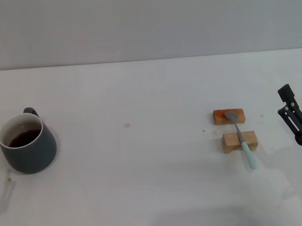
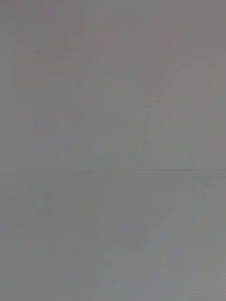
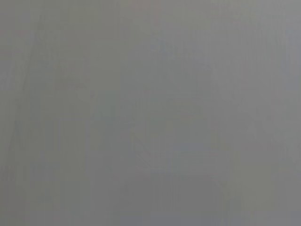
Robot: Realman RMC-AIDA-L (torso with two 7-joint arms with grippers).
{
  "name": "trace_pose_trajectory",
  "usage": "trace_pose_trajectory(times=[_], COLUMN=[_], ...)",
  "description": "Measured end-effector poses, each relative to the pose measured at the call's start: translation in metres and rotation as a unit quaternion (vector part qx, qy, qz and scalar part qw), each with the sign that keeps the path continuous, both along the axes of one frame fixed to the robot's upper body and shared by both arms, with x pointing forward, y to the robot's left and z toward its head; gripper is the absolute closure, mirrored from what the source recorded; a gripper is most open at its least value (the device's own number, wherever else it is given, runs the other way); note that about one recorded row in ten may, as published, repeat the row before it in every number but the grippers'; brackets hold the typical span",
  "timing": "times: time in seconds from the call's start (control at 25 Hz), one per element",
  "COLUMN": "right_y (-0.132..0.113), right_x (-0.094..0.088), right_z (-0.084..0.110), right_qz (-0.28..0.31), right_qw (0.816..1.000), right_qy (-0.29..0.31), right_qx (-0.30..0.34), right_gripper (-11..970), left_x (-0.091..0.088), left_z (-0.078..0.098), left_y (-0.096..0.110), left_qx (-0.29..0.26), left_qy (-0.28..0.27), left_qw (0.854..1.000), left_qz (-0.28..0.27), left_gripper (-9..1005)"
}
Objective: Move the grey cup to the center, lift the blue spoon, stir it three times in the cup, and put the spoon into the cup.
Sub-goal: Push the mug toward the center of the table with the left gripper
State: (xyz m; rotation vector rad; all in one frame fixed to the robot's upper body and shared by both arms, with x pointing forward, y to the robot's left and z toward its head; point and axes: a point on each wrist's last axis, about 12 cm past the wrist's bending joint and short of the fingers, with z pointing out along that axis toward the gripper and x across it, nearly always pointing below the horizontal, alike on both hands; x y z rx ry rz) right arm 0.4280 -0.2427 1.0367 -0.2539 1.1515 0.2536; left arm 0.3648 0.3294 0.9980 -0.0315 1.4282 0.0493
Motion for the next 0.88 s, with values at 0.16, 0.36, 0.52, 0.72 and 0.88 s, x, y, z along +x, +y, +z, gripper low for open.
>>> trace_pose_trajectory(times=[0.16, 0.36, 0.52, 0.72, 0.88], right_y=[0.0000, -0.0005, -0.0038, -0.0054, -0.0070], right_x=[0.0001, 0.0005, 0.0011, 0.0001, -0.0045], right_z=[0.0000, 0.0000, -0.0012, -0.0028, -0.0011], right_qz=[0.000, 0.003, 0.006, 0.010, 0.008], right_qw=[1.000, 1.000, 1.000, 1.000, 1.000], right_qy=[0.000, 0.003, 0.009, 0.010, 0.000], right_qx=[0.000, 0.008, 0.013, 0.004, 0.009], right_gripper=[139, 139, 139, 139, 139], left_x=[-0.0001, 0.0004, 0.0024, 0.0057, 0.0081], left_z=[-0.0001, 0.0000, 0.0000, 0.0003, 0.0014], left_y=[0.0002, 0.0005, 0.0031, 0.0057, 0.0089], left_qx=[0.000, 0.001, 0.004, 0.009, 0.006], left_qy=[0.000, 0.000, 0.001, 0.003, 0.000], left_qw=[1.000, 1.000, 1.000, 1.000, 1.000], left_qz=[0.000, 0.000, 0.005, 0.006, 0.020], left_gripper=[162, 179, 193, 209, 223])
